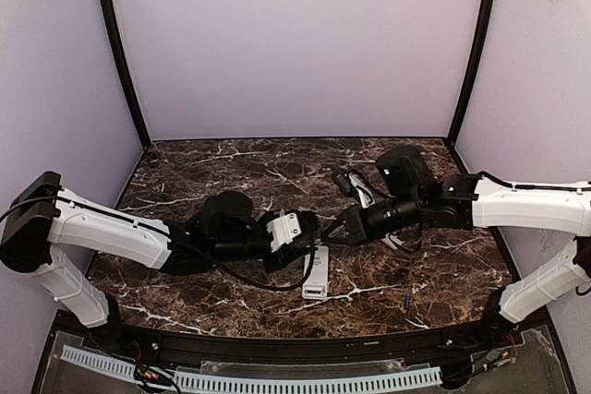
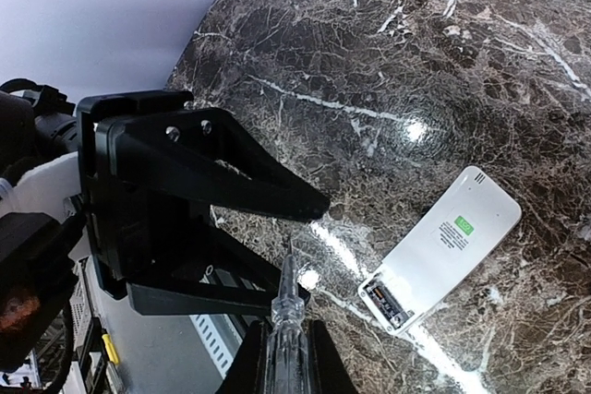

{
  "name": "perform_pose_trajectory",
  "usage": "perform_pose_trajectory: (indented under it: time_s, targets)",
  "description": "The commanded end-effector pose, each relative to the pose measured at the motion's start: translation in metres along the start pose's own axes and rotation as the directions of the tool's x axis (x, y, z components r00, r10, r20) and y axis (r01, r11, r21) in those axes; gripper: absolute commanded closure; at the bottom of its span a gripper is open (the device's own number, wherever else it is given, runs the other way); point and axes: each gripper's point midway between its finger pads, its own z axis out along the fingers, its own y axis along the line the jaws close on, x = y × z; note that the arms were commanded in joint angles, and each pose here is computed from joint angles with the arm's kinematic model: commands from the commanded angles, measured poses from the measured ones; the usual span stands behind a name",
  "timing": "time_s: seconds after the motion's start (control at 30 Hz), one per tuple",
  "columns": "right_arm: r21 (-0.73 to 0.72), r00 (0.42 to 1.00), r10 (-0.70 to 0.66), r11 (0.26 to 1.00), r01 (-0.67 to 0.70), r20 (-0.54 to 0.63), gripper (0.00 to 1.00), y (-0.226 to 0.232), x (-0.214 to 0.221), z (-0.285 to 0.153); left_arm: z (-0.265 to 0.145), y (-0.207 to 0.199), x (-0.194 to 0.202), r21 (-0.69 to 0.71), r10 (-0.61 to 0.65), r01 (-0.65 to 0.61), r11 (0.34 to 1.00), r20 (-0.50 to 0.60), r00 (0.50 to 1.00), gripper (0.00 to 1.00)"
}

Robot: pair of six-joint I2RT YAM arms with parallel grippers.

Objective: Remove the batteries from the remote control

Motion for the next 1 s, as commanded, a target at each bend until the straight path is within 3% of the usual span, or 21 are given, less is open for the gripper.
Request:
perform_pose_trajectory:
  time_s: [0.0, 0.23, 0.53, 0.6, 0.73, 0.87, 0.97]
  targets:
    - [-0.048, 0.999, -0.028, 0.998, 0.029, 0.024, 1.0, 0.015, -0.011, -0.007, 0.003, 0.004, -0.027, 0.002, 0.069, -0.069, 0.998, 0.076, 0.995, 0.62]
    - [-0.062, 0.999, -0.026, 0.998, 0.028, 0.023, 1.0, 0.017, -0.011, -0.007, 0.012, 0.003, -0.026, 0.015, 0.104, -0.104, 0.994, 0.052, 0.993, 0.96]
    - [-0.113, 1.0, -0.004, 0.994, 0.002, -0.015, 1.0, 0.019, 0.0, -0.011, 0.008, 0.002, -0.03, 0.022, 0.16, -0.162, 0.987, 0.069, 0.985, 1.0]
    - [-0.131, 0.999, 0.001, 0.991, -0.005, -0.032, 0.91, 0.02, 0.003, -0.012, 0.007, 0.0, -0.03, 0.034, 0.176, -0.179, 0.983, 0.067, 0.982, 1.0]
    - [-0.145, 0.999, 0.011, 0.989, -0.018, -0.05, 0.62, 0.021, 0.005, -0.018, 0.006, -0.004, -0.031, 0.057, 0.197, -0.201, 0.978, 0.07, 0.978, 1.0]
    - [-0.17, 0.997, 0.016, 0.985, -0.028, -0.07, 0.49, 0.024, 0.006, -0.026, 0.003, -0.006, -0.032, 0.069, 0.208, -0.213, 0.975, 0.079, 0.975, 1.0]
    - [-0.187, 0.996, 0.019, 0.982, -0.035, -0.086, 0.45, 0.026, 0.006, -0.031, 0.001, -0.008, -0.032, 0.079, 0.217, -0.223, 0.972, 0.081, 0.973, 1.0]
